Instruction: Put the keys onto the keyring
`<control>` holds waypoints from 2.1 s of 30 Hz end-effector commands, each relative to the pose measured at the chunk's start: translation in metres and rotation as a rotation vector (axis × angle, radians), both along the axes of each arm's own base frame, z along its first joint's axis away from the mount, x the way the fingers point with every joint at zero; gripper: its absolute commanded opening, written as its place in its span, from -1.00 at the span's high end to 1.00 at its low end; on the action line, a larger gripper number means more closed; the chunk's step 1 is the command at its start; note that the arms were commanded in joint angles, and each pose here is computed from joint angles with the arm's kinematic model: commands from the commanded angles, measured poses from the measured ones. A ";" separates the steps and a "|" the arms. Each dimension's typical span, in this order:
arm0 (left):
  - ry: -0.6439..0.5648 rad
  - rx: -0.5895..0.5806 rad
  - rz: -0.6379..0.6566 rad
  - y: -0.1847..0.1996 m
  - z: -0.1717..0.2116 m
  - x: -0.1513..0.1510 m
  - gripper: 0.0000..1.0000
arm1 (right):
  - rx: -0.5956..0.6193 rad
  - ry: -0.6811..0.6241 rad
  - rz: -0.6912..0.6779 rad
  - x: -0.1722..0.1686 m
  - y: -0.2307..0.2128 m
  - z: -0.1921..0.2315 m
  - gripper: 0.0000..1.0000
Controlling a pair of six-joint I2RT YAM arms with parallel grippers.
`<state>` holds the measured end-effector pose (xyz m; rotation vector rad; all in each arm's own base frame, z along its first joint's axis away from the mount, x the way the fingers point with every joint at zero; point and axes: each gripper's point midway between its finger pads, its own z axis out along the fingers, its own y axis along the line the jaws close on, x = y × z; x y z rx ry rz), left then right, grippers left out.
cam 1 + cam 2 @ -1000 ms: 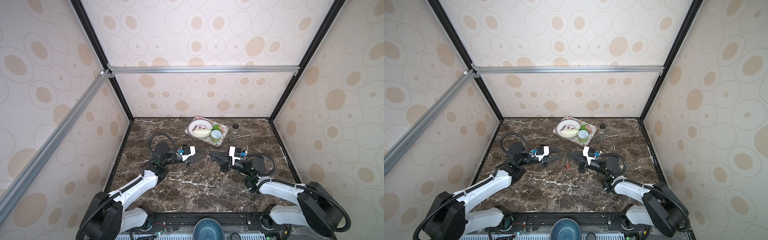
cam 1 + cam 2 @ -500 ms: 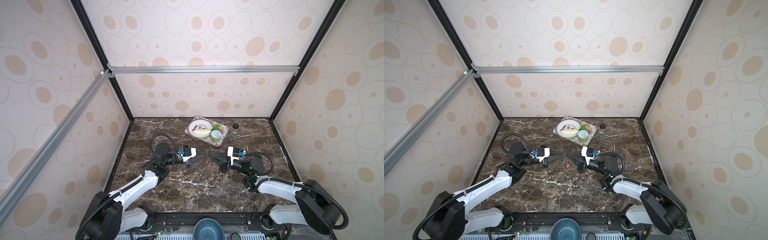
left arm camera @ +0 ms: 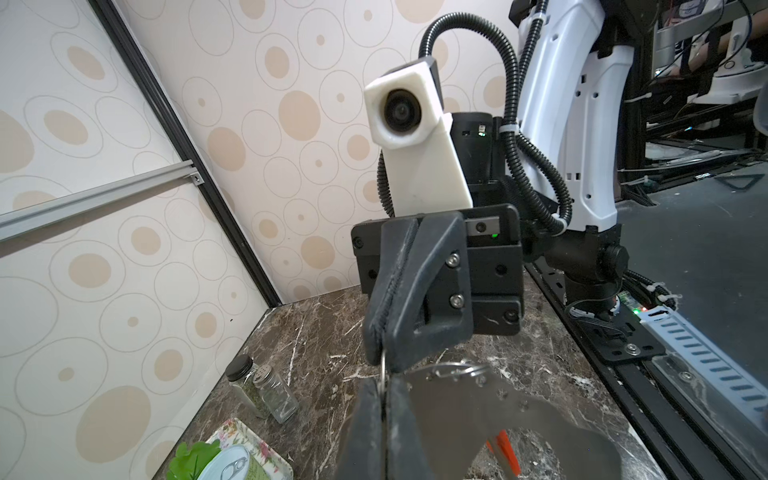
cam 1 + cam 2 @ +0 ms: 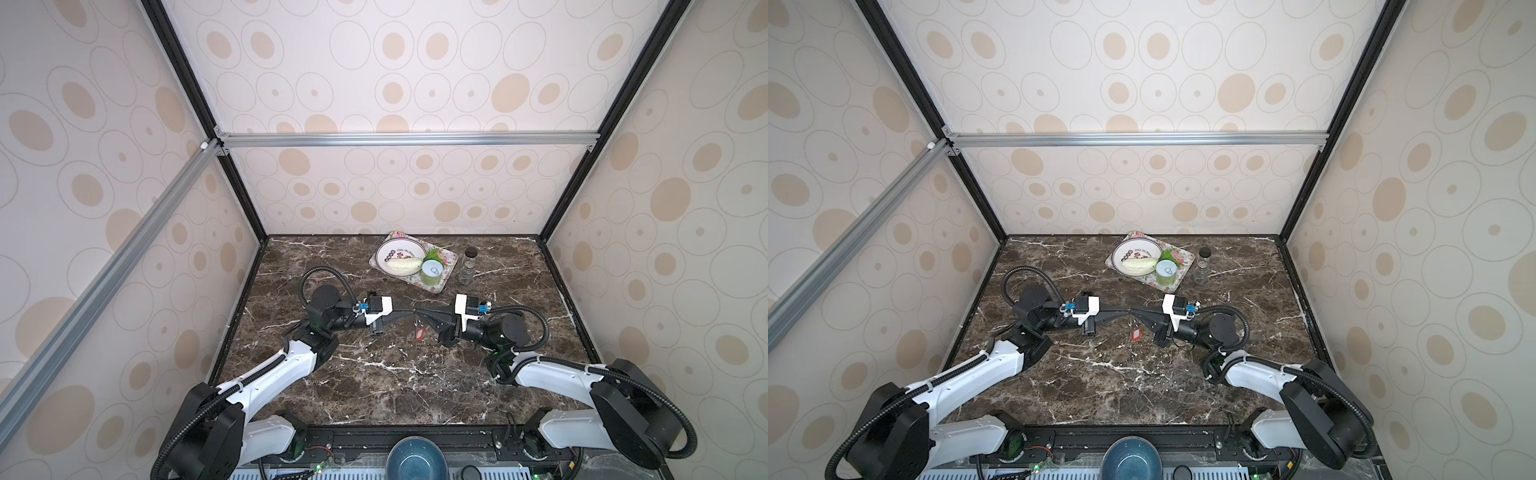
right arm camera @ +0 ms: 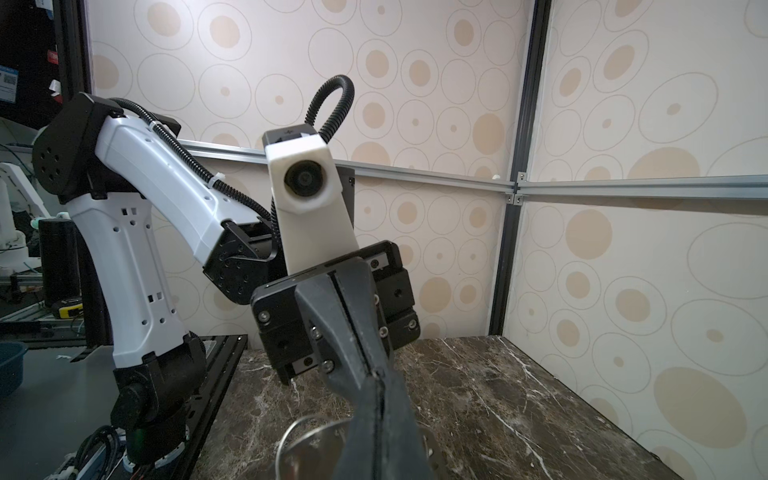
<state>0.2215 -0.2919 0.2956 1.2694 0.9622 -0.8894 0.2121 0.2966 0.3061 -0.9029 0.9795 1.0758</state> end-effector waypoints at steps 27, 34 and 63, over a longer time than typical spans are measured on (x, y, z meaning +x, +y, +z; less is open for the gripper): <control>-0.197 0.018 0.154 0.000 -0.004 0.020 1.00 | -0.094 0.271 -0.678 0.061 -0.089 -0.055 -0.16; -0.184 0.052 0.102 -0.005 -0.010 0.017 1.00 | -0.186 0.179 -0.430 0.034 -0.049 -0.037 0.16; -0.162 0.031 -0.001 -0.010 0.003 -0.005 1.00 | -0.249 -0.041 -0.232 0.012 -0.005 -0.021 0.68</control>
